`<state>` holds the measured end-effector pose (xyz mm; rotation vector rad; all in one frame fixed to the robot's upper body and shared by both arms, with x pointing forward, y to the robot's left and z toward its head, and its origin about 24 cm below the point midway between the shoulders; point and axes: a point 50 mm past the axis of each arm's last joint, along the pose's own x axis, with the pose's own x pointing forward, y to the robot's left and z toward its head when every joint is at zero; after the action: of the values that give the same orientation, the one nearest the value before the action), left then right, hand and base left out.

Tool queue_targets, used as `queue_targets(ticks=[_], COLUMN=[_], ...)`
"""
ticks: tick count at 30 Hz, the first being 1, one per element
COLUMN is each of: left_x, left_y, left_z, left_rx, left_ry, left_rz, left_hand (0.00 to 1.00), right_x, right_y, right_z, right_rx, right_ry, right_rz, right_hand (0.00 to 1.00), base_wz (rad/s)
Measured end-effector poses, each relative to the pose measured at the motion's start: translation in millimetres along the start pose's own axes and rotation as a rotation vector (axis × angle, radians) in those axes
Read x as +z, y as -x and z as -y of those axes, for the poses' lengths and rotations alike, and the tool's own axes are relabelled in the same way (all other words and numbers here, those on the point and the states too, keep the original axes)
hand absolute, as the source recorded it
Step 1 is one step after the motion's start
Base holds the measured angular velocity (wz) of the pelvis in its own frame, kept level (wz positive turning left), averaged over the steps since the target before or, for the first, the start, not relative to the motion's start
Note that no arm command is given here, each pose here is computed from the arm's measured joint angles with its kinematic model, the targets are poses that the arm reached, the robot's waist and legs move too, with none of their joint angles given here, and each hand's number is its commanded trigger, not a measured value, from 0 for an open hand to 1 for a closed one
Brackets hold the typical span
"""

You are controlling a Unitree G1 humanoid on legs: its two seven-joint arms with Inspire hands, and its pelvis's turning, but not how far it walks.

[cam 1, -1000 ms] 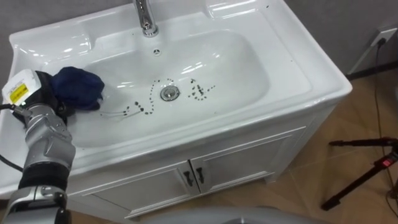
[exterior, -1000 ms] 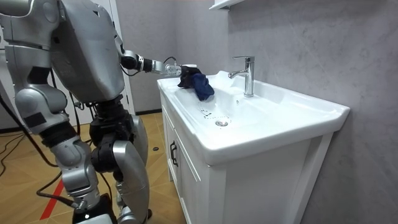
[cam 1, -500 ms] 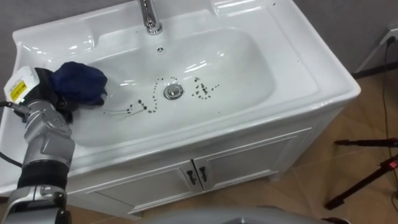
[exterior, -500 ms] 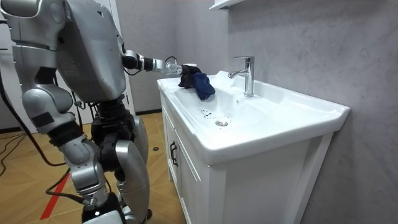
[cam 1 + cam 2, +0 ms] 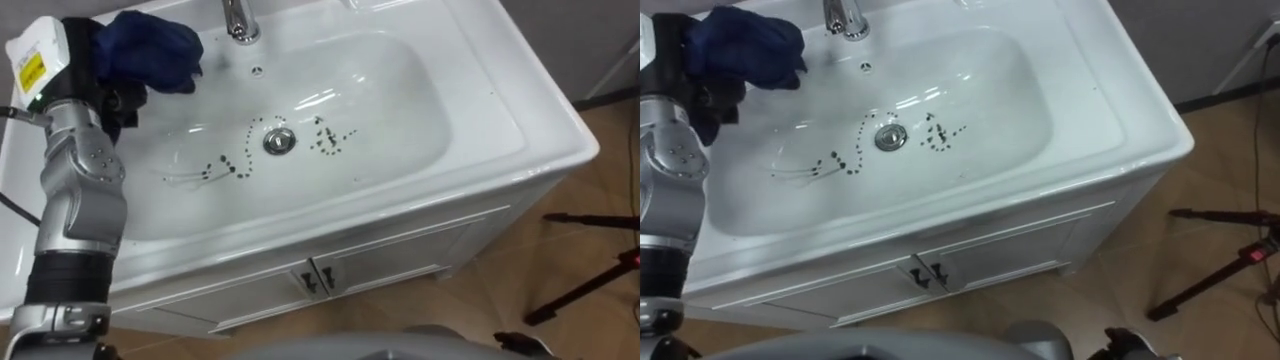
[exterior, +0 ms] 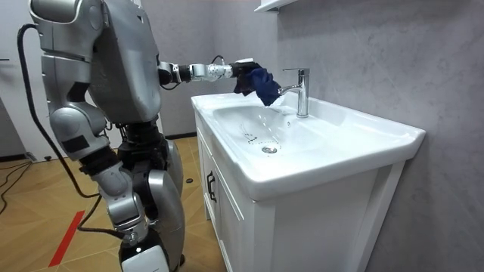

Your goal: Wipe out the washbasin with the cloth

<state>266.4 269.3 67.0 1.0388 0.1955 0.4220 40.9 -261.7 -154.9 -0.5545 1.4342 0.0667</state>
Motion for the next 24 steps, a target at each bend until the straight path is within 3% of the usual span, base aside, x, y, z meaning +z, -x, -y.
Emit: queue_targets(ticks=[9,16,24], left_x=[4,14,18], left_y=[5.4,11.7,26.5], left_z=[-1.7,3.7,37.4], left_rx=[0.019,0.038,-0.142], left_ry=[-0.055,-0.241,-0.391], left_rz=[0.037,0.104,0.163], left_hand=[1.0,1.0,1.0], right_x=[-11,-14,-7], right_y=[1,2,1], right_z=[-9,-13,-12], right_rx=[0.026,0.054,0.057], right_ry=[0.026,0.033,0.042], right_rz=[-0.021,-0.03,-0.015], right_hand=[0.0,0.0,0.0], base_wz=[0.04,0.0,0.01])
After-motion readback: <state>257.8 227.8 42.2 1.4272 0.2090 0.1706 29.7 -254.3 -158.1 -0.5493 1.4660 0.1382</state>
